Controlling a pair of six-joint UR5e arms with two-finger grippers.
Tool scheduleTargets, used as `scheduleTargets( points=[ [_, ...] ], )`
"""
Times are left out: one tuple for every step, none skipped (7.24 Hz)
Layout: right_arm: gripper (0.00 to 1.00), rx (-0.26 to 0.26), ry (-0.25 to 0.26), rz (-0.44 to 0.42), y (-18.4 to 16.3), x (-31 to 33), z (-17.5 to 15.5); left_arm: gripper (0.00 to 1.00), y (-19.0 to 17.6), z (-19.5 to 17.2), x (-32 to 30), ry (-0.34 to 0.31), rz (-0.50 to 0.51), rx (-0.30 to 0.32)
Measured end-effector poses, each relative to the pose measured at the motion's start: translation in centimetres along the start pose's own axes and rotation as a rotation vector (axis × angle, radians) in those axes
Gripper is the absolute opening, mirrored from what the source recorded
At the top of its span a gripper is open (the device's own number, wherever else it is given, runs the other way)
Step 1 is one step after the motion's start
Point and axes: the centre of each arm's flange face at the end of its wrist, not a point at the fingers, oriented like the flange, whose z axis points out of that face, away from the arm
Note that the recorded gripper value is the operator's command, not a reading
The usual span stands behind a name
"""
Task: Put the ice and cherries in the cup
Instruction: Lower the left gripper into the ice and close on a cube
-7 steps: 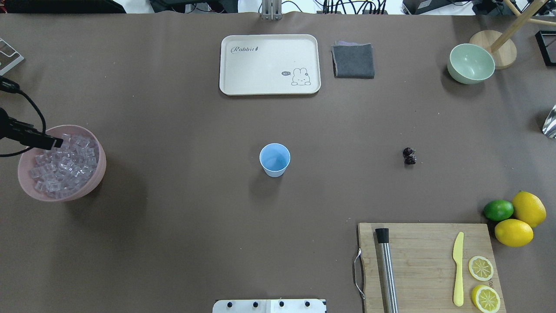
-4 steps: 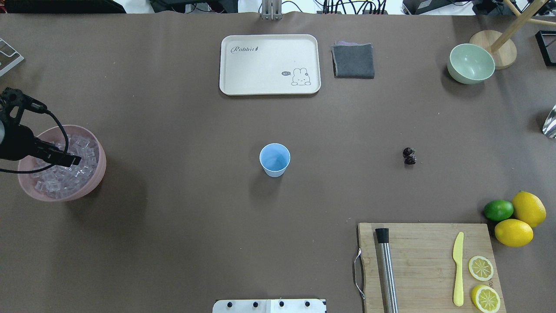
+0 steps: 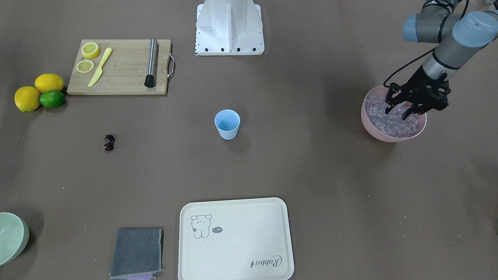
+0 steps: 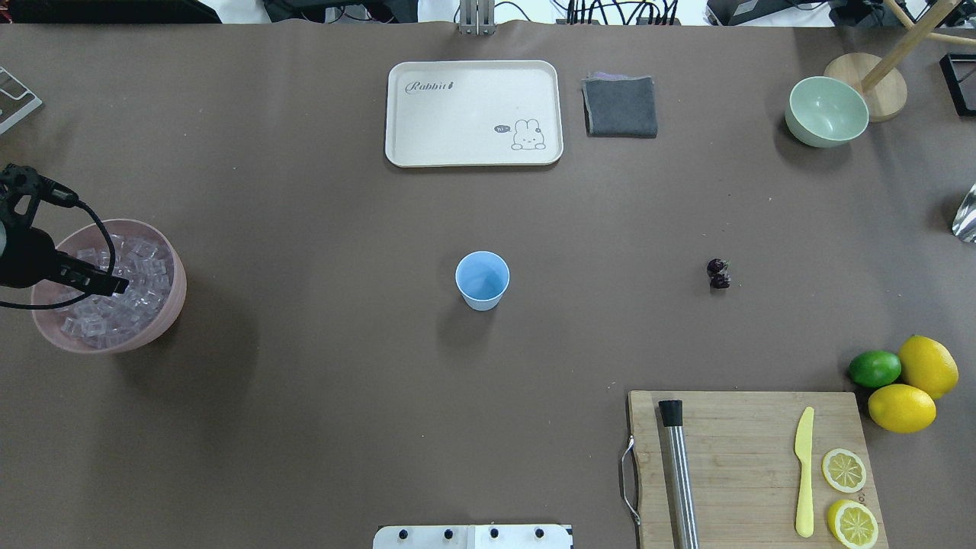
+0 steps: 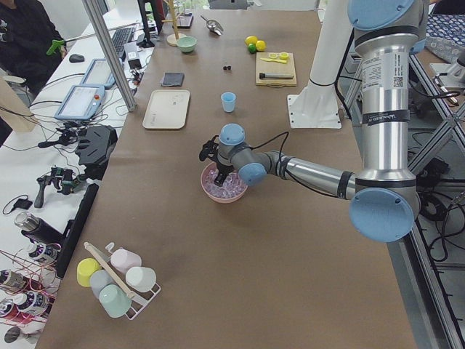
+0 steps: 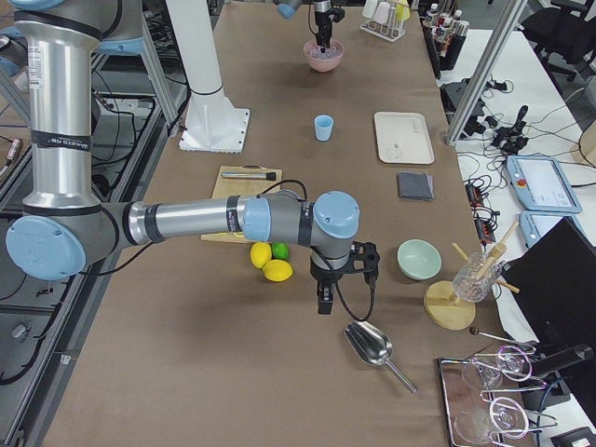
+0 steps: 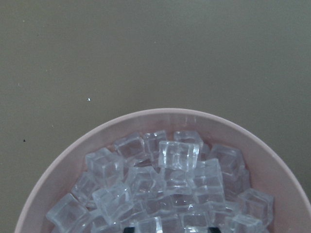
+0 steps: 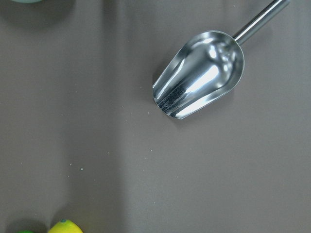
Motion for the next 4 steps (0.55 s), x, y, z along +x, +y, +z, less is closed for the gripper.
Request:
scheduleTargets(
  points=[
    [1.0,0.001,0.0,-0.001,-0.03,-0.03,-0.02,0.59,0.13,0.2,-0.24,-0.003,-0.004,-0.005],
    [1.0,0.001,-0.001,-0.001,-0.05,-0.06,-0.06,0.59,0.21,0.34,-0.44,-0.006,-0.006,-0.008],
    [1.0,0.002,-0.001,-0.002,-0.05,-0.08,-0.08,0.58,0.26,0.44,-0.61,-0.008,-0.009,-0.01],
    [1.0,0.002,-0.001,-0.002,-0.06,-0.08,-0.08,0.58,0.27,0.47,-0.71,-0.01,-0.011,-0.011]
  ],
)
